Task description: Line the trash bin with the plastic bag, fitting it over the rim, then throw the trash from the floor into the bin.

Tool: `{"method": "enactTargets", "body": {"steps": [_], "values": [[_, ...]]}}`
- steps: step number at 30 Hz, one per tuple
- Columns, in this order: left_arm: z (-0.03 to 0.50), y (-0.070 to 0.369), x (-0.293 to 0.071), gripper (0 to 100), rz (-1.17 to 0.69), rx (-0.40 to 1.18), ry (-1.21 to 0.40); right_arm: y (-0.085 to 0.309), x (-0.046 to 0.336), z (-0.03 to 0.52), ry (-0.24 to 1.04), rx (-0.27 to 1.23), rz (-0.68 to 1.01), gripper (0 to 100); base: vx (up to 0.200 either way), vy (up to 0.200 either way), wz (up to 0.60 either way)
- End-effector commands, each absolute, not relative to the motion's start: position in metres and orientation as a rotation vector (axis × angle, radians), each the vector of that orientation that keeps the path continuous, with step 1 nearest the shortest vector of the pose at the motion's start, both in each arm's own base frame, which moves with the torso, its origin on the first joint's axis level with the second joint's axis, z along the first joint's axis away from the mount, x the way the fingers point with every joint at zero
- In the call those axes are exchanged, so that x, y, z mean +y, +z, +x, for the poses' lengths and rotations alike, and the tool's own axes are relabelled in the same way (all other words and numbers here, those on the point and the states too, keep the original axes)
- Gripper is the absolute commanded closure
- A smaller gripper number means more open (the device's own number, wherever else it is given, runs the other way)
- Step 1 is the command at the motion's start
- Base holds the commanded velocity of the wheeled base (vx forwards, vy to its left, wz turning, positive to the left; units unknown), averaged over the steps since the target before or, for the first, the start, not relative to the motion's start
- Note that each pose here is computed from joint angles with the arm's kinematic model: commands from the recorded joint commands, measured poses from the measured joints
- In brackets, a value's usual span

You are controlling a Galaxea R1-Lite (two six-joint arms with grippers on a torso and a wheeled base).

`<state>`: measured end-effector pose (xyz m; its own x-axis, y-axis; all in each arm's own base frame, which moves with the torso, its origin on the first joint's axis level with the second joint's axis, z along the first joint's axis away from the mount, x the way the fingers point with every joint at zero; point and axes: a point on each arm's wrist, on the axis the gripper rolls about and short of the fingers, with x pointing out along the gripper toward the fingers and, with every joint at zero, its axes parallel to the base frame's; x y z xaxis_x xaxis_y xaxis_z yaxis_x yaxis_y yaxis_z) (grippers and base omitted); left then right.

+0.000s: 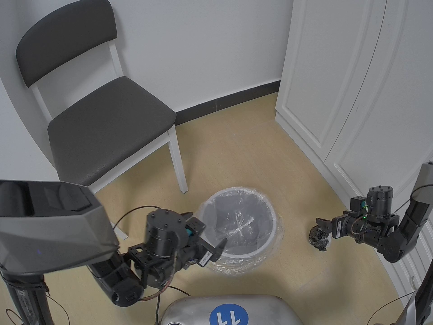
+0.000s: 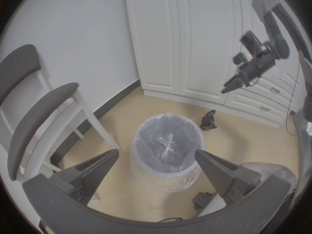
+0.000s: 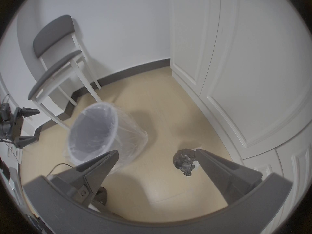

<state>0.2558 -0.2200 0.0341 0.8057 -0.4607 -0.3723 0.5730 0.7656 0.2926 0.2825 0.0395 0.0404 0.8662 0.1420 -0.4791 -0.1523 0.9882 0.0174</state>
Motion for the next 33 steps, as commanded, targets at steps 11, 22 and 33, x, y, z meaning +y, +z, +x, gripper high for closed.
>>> {"method": "enactTargets", "body": {"steps": [11,22,33], "values": [[0.222,0.107,-0.101,0,0.141,0.198,-0.267,0.062,0.029,0.197,-0.071,0.394,0.033,0,0.0,0.0,0.0],[0.196,0.11,-0.087,0,-0.069,0.229,-0.229,0.081,0.025,0.185,-0.114,0.323,0.034,0,0.0,0.0,0.0],[0.181,0.12,-0.079,0,-0.095,0.195,-0.224,0.099,0.02,0.171,-0.122,0.282,-0.006,0,0.0,0.0,0.0]]}}
